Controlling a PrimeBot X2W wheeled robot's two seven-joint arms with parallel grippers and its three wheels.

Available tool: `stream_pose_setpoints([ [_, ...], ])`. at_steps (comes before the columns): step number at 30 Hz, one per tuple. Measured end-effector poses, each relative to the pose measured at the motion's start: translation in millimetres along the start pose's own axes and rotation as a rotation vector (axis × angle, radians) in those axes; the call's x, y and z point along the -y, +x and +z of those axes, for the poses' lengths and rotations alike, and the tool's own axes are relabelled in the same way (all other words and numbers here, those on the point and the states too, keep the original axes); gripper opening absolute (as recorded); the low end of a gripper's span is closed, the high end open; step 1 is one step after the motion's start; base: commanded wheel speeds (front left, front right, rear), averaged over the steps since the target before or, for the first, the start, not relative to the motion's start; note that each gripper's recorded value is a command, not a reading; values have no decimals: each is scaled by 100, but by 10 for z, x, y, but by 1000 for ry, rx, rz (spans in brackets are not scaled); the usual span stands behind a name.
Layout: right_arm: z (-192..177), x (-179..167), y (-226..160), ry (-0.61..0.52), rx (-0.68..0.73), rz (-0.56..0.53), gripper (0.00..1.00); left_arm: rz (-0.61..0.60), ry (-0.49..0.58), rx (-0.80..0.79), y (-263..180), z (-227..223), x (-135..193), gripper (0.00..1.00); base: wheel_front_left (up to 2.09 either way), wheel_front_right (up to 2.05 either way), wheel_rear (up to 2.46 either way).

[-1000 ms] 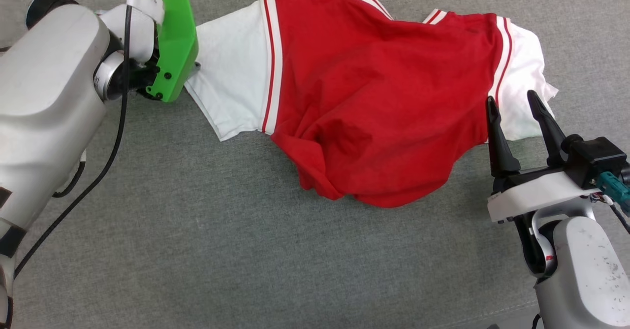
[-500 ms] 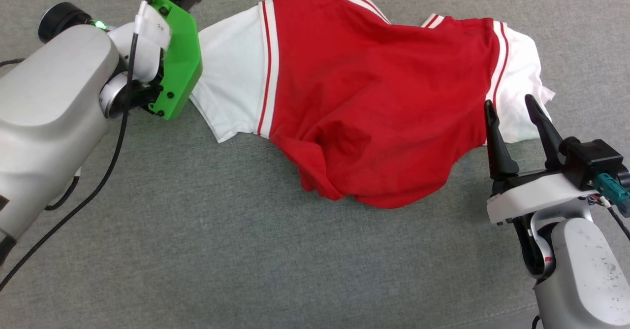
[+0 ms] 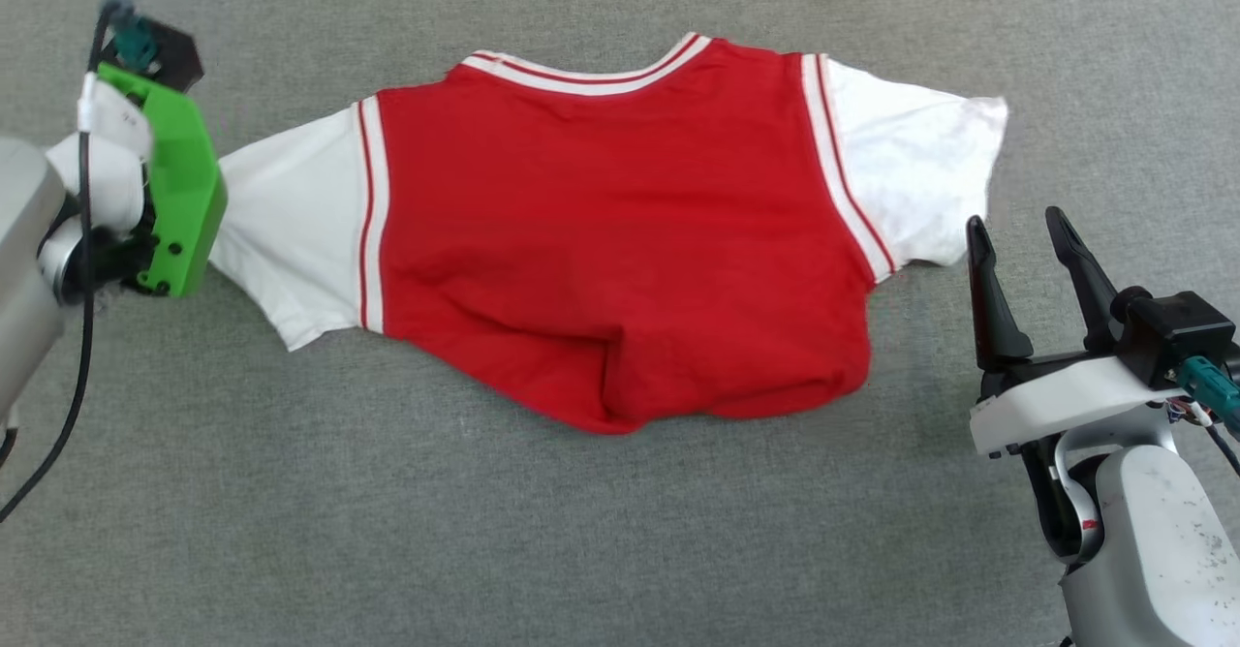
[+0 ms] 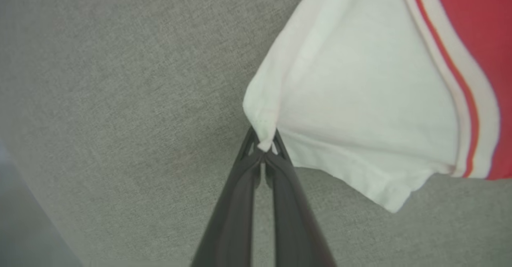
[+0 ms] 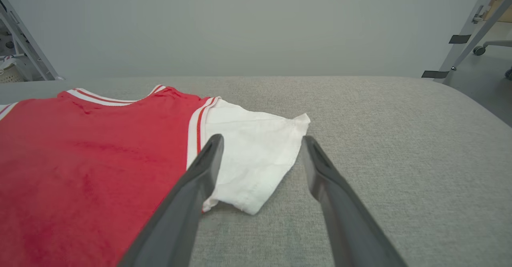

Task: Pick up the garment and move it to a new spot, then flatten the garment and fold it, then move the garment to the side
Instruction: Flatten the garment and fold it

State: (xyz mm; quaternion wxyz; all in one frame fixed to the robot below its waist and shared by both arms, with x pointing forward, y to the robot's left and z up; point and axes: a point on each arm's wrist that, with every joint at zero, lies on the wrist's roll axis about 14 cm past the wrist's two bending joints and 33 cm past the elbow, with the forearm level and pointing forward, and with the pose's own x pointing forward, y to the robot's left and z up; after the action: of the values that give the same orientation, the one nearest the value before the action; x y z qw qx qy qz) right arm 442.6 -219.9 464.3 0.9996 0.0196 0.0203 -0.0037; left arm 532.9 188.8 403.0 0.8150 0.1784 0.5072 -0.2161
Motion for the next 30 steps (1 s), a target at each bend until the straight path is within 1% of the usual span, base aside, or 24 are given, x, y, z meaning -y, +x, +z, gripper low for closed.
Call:
stream_pose_setpoints([
  [5,1,40,-13,-7,-6,-8,100,7,-61,-27,114,-233,-57,0,0,0,0],
  [7,-2,70,-20,-9,-7,-15,100,12,-76,-9,166,-244,-56,0,0,0,0],
  [8,0,85,-23,-9,-7,-19,100,16,-81,6,175,-227,-57,18,0,0,0],
  [9,5,103,-27,-10,-9,-22,100,24,-82,34,176,-190,-62,100,0,0,0],
  [12,62,171,-45,-19,2,-37,100,33,-88,113,151,-97,-38,100,0,0,0],
  [15,173,266,-64,-38,24,-51,100,50,-84,241,38,43,-42,100,0,0,0],
  [21,545,402,-53,-95,93,-58,100,174,-78,624,-512,449,-252,100,0,0,0],
  [24,794,446,9,-141,135,-51,100,226,-96,773,-760,484,-291,100,0,0,0],
  [26,1004,436,82,-169,179,-37,100,259,-112,844,-885,464,-311,100,0,0,0],
  [30,1383,398,258,-232,245,-3,100,315,-168,928,-1077,384,-318,100,0,0,0],
])
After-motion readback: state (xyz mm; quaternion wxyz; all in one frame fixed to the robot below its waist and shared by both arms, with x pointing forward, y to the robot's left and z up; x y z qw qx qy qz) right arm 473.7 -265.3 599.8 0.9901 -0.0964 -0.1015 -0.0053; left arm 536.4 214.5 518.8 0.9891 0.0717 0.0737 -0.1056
